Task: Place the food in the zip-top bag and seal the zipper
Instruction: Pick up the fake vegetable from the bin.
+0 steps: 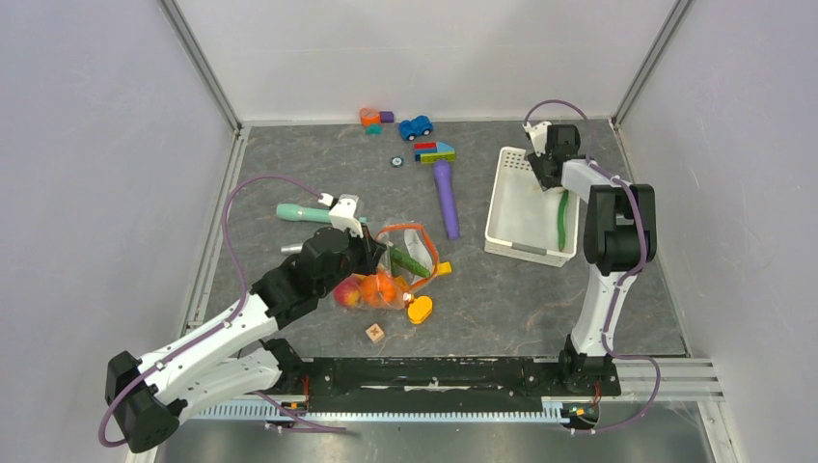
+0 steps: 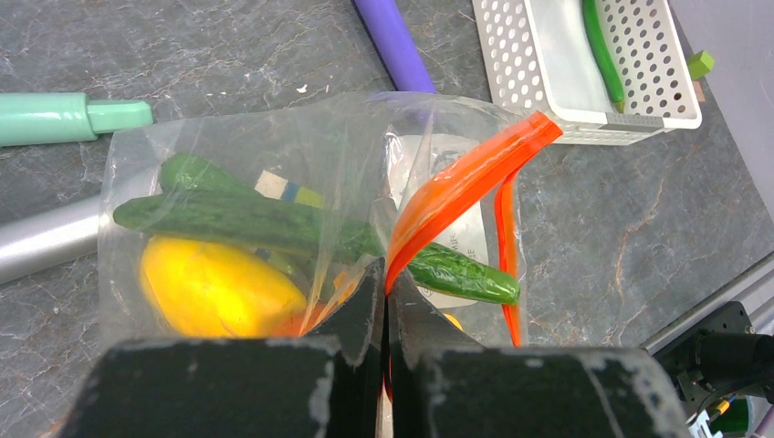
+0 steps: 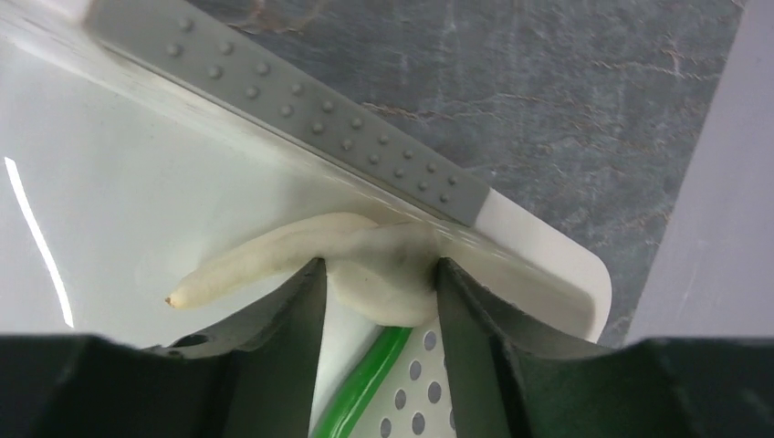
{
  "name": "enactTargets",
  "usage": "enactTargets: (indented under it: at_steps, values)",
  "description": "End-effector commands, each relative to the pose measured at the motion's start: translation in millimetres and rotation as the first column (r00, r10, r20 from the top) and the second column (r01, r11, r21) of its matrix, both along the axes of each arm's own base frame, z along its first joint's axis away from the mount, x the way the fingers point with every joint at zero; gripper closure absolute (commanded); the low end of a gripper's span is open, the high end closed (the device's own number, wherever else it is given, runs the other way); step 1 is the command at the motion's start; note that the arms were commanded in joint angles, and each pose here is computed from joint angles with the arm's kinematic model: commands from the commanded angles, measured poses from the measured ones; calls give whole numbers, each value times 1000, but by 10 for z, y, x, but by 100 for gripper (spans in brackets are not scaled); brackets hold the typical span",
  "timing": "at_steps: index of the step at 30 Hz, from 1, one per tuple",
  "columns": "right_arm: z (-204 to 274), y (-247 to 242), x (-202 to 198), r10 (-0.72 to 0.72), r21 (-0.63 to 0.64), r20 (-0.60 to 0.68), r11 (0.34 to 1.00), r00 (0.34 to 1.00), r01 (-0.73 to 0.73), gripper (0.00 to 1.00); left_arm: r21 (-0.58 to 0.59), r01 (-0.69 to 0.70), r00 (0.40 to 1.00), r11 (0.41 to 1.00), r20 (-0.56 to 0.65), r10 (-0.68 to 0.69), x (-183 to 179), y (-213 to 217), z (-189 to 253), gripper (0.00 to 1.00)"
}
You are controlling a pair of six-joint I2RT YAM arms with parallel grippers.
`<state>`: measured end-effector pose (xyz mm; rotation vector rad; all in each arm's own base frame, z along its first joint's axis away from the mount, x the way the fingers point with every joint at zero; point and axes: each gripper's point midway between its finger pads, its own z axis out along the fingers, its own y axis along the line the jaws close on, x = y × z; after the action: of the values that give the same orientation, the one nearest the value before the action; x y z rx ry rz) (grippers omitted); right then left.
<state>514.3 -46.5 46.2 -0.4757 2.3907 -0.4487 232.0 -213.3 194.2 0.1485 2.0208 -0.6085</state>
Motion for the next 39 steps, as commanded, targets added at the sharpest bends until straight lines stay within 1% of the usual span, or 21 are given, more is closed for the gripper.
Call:
enactTargets:
  at_steps: [1, 4, 6, 10, 12, 17, 21, 25, 27, 32, 33, 35, 36, 37, 38, 39]
  values:
    - [-125, 317, -69, 101, 131, -24, 987, 995, -97, 53, -73, 1, 1000, 997, 30, 2, 29, -79, 245, 98]
    - [-81, 340, -70, 104, 142, -13, 985, 994, -101, 68, -71, 1, 1000, 997, 29, 2, 30, -79, 240, 98]
    - [-48, 327, -70, 95, 140, -5, 986, 995, -93, 80, -72, 1, 1000, 997, 31, 1, 30, -79, 245, 98]
    - [43, 290, -72, 67, 129, 24, 989, 997, -69, 91, -73, 1, 999, 997, 32, 2, 28, -73, 247, 98]
    - [103, 285, -78, 59, 131, 39, 989, 997, -64, 99, -76, 0, 999, 997, 32, 2, 23, -72, 254, 98]
    - [419, 331, -146, 59, 153, 97, 986, 994, -73, 100, -78, 1, 999, 997, 35, 2, 20, -69, 265, 98]
    - [725, 422, -268, 71, 200, 165, 974, 984, -104, 100, -84, 6, 999, 996, 35, -3, 10, -73, 271, 98]
    - [968, 592, -443, 121, 249, 222, 952, 967, -177, 100, -90, 3, 999, 996, 37, 0, 0, -60, 278, 98]
    - [1098, 716, -553, 159, 284, 269, 929, 950, -236, 100, -91, 8, 999, 996, 37, -4, -9, -63, 276, 98]
    - [1409, 1095, -880, 207, 404, 401, 834, 892, -376, 100, -97, 4, 999, 995, 40, 0, -16, -48, 291, 98]
    - [1456, 1183, -962, 216, 427, 422, 810, 881, -403, 100, -99, 4, 999, 995, 42, 0, -19, -45, 297, 98]
    - [1644, 1422, -1142, 246, 456, 495, 743, 833, -490, 100, -101, 4, 999, 995, 43, 1, -23, -40, 299, 98]
    - [1706, 1566, -1276, 271, 469, 529, 696, 804, -543, 100, -104, 3, 999, 995, 44, 1, -26, -37, 307, 98]
    - [1799, 1740, -1400, 292, 485, 571, 634, 767, -602, 100, -105, 2, 999, 994, 44, 2, -26, -36, 308, 98]
    - [1856, 1920, -1580, 329, 496, 609, 552, 722, -670, 100, -106, 2, 999, 994, 45, 3, -27, -33, 312, 98]
    - [1920, 2114, -1778, 352, 518, 642, 456, 681, -724, 100, -107, 2, 999, 994, 47, 3, -29, -30, 315, 98]
